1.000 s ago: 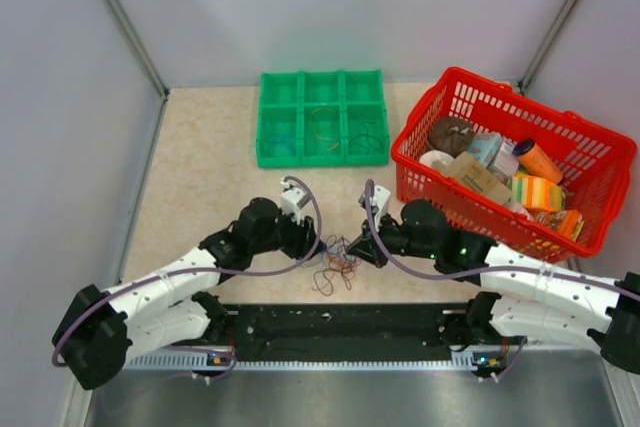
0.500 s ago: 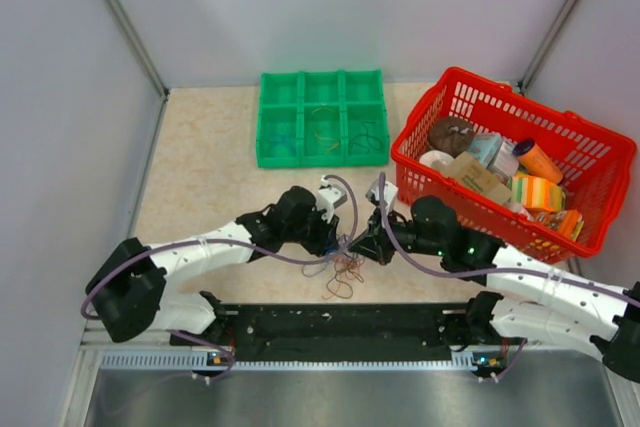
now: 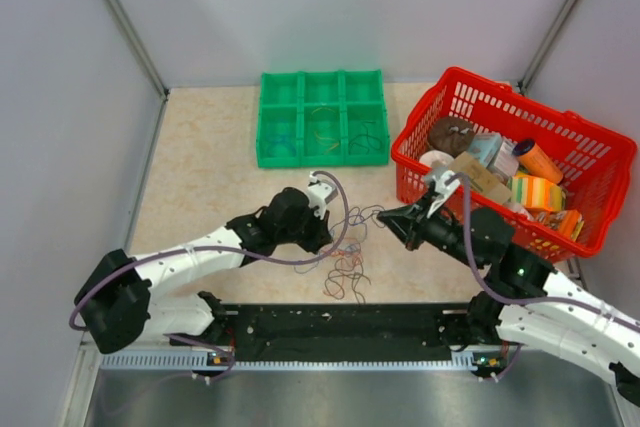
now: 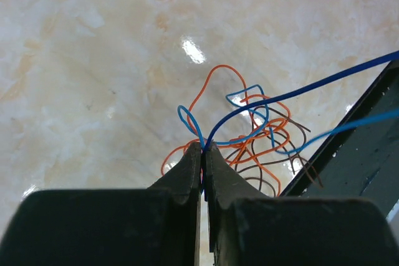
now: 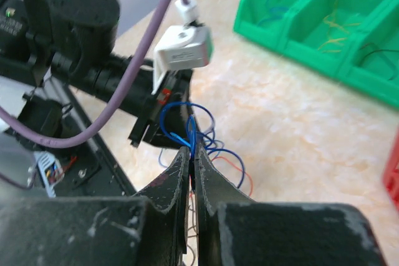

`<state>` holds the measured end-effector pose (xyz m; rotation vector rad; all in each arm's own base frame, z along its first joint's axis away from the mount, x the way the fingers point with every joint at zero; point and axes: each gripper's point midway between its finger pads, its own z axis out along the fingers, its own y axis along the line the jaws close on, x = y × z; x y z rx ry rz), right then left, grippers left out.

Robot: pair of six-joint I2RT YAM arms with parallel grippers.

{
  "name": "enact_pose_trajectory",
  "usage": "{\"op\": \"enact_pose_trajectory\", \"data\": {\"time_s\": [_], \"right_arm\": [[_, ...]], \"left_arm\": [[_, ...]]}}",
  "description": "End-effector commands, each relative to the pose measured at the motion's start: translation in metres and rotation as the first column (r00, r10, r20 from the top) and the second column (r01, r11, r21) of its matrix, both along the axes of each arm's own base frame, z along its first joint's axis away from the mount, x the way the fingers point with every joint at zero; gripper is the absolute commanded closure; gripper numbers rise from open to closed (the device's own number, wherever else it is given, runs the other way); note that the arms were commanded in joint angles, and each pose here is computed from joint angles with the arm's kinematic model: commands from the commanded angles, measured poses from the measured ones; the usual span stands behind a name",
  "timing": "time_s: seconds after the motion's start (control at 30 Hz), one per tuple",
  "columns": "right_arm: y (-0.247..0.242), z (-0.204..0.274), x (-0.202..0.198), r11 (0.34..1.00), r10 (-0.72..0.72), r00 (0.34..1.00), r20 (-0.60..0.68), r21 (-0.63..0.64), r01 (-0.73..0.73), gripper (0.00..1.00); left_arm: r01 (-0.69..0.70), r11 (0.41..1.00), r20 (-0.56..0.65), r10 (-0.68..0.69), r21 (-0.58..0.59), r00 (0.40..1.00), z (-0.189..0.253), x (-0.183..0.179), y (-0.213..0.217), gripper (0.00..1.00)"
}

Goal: Untangle the cables

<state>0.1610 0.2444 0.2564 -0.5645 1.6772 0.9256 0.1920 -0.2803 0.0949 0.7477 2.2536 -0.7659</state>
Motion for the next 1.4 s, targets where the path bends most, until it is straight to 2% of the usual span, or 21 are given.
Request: {"op": "enact_pose_trajectory", "data": {"time_s": [0.0, 0.1, 0.23, 0.33, 0.43, 0.57, 0.67, 0.83, 0.9, 0.93, 0.97, 1.0, 1.03, 1.07, 1.1, 1.23, 1.3, 1.37], "right_arm": [[-0.043, 0.056, 0.019, 0.972, -0.225, 0.971, 0.085, 0.096, 0.216, 1.0], [-0.082, 0.09, 0.024, 0.922, -0.374, 0.919, 0.125, 0.153, 0.355, 1.0], [-0.146, 0.137, 0.023, 0.808, -0.578, 0.798, 0.173, 0.257, 0.53, 1.0], [-0.168, 0.159, 0.016, 0.776, -0.62, 0.756, 0.21, 0.302, 0.553, 1.0], [-0.154, 0.148, 0.021, 0.807, -0.586, 0.781, 0.218, 0.243, 0.538, 1.0], [-0.107, 0.112, 0.023, 0.887, -0.452, 0.88, 0.142, 0.179, 0.427, 1.0], [-0.075, 0.089, 0.025, 0.929, -0.359, 0.928, 0.097, 0.139, 0.344, 1.0], [-0.042, 0.076, 0.03, 0.965, -0.263, 0.961, 0.085, 0.049, 0.259, 1.0], [-0.032, 0.077, 0.03, 0.972, -0.23, 0.97, 0.074, 0.06, 0.226, 1.0], [-0.027, 0.075, 0.029, 0.976, -0.212, 0.975, 0.07, 0.055, 0.208, 1.0], [-0.021, 0.074, 0.029, 0.98, -0.193, 0.979, 0.061, 0.058, 0.19, 1.0], [-0.016, 0.071, 0.028, 0.984, -0.175, 0.983, 0.051, 0.052, 0.172, 1.0], [-0.012, 0.07, 0.028, 0.985, -0.165, 0.985, 0.04, 0.056, 0.163, 1.0], [-0.006, 0.07, 0.027, 0.988, -0.142, 0.989, 0.032, 0.062, 0.139, 1.0], [-0.002, 0.072, 0.026, 0.99, -0.127, 0.991, 0.029, 0.071, 0.124, 1.0], [0.009, 0.087, 0.024, 0.989, -0.086, 0.996, 0.02, 0.12, 0.083, 1.0], [0.014, 0.098, 0.023, 0.987, -0.068, 0.997, 0.025, 0.145, 0.064, 1.0], [0.02, 0.106, 0.021, 0.986, -0.045, 0.999, 0.026, 0.161, 0.04, 1.0]], "left_arm": [[-0.108, 0.993, 0.048, 0.11, -0.037, 0.993, 0.01, 0.013, 0.01, 1.0], [-0.171, 0.984, 0.045, 0.173, -0.043, 0.984, 0.01, 0.02, 0.019, 1.0], [-0.221, 0.974, 0.025, 0.223, -0.052, 0.975, 0.008, 0.025, 0.028, 1.0], [-0.225, 0.972, 0.019, 0.227, -0.059, 0.974, 0.008, 0.026, 0.029, 1.0], [-0.232, 0.971, 0.018, 0.233, -0.067, 0.972, 0.01, 0.027, 0.029, 1.0], [-0.232, 0.966, 0.009, 0.234, -0.119, 0.972, 0.024, 0.026, 0.026, 1.0], [-0.233, 0.961, 0.007, 0.237, -0.146, 0.972, 0.035, 0.025, 0.025, 1.0], [-0.24, 0.959, -0.015, 0.241, -0.154, 0.97, 0.038, 0.017, 0.031, 1.0], [-0.245, 0.958, -0.028, 0.244, -0.148, 0.969, 0.035, 0.013, 0.034, 1.0], [-0.246, 0.958, -0.037, 0.243, -0.145, 0.969, 0.034, 0.012, 0.035, 0.98], [-0.253, 0.957, -0.052, 0.249, -0.139, 0.967, 0.033, 0.01, 0.037, 0.86], [-0.255, 0.956, -0.059, 0.249, -0.147, 0.967, 0.035, 0.008, 0.038, 0.69], [-0.243, 0.955, -0.064, 0.235, -0.169, 0.97, 0.039, 0.005, 0.036, 0.59], [-0.23, 0.953, -0.057, 0.223, -0.196, 0.973, 0.045, 0.002, 0.035, 0.44], [-0.213, 0.947, -0.038, 0.21, -0.24, 0.977, 0.056, 0.001, 0.032, 0.35], [-0.074, 0.907, 0.091, 0.122, -0.415, 0.988, 0.106, -0.01, 0.023, 0.3], [0.065, 0.857, 0.205, 0.048, -0.511, 0.978, 0.141, -0.021, 0.015, 0.28], [0.144, 0.816, 0.261, 0.009, -0.56, 0.965, 0.164, -0.029, 0.01, 0.25]]}}
